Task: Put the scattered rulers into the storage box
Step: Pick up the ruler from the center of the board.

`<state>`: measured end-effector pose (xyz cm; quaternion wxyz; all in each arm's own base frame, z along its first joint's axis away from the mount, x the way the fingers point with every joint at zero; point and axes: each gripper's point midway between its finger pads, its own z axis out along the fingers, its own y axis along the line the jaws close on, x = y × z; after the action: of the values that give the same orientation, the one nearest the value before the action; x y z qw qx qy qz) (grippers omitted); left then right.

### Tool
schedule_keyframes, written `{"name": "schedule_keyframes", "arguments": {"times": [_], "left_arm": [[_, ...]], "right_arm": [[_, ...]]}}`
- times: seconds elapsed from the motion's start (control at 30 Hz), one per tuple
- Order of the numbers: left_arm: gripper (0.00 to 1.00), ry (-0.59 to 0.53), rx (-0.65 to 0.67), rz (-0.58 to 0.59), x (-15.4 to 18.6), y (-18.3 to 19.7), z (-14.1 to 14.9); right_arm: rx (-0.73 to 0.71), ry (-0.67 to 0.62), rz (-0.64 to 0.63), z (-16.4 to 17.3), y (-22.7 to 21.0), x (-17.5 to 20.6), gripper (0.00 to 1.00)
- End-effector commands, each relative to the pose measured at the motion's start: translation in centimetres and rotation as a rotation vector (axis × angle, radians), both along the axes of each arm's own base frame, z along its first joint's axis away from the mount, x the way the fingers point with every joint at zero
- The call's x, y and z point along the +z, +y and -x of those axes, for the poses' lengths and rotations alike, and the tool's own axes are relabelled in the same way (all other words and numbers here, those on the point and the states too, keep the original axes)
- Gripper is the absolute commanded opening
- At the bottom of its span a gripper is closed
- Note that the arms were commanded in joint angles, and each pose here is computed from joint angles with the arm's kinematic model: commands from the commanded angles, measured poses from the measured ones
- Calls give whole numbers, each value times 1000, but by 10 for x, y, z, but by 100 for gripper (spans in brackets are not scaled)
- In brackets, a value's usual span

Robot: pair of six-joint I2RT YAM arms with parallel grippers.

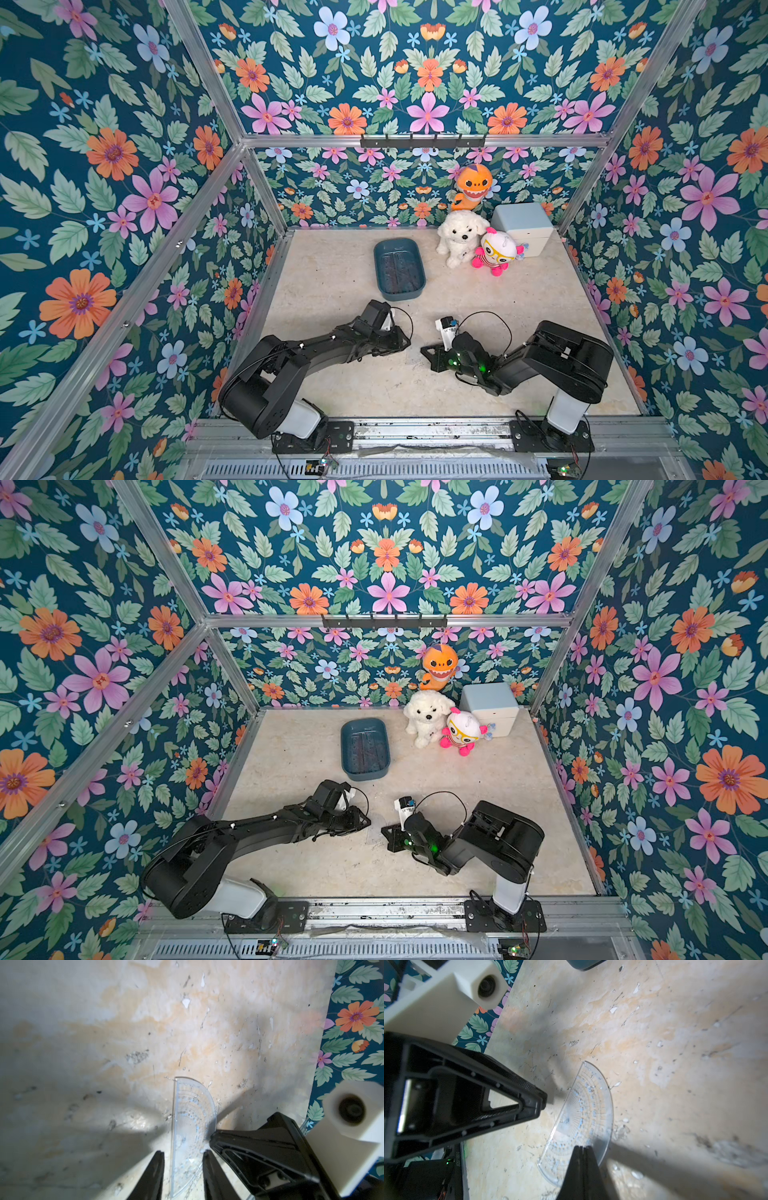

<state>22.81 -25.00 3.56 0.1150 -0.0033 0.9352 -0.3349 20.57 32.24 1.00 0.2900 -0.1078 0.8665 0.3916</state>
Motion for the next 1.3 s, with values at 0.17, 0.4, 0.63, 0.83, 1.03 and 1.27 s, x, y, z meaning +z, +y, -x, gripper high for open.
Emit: {"name": "schedule_keyframes", "arguments": {"times": [0.17,0.4,0.63,0.83,1.03,1.27], "left_arm": [[37,20,-11,-22,-10,2,3],[37,24,-14,-14,-10,-2,1],[37,27,-15,-10,-11,-4,0],[38,27,-17,-9,-12,-4,0],[38,24,-19,-4,-12,-6,-1],[39,35,-26,18,-15,-9,2]], "right_arm": [[-11,145,200,25,-37,-55,0],[-10,150,199,26,-38,-58,0],[-14,158,209,28,-42,-61,0],[-17,164,221,29,-45,-61,0],[-17,167,233,30,-46,-61,0],[-11,169,234,28,-42,-62,0]]}}
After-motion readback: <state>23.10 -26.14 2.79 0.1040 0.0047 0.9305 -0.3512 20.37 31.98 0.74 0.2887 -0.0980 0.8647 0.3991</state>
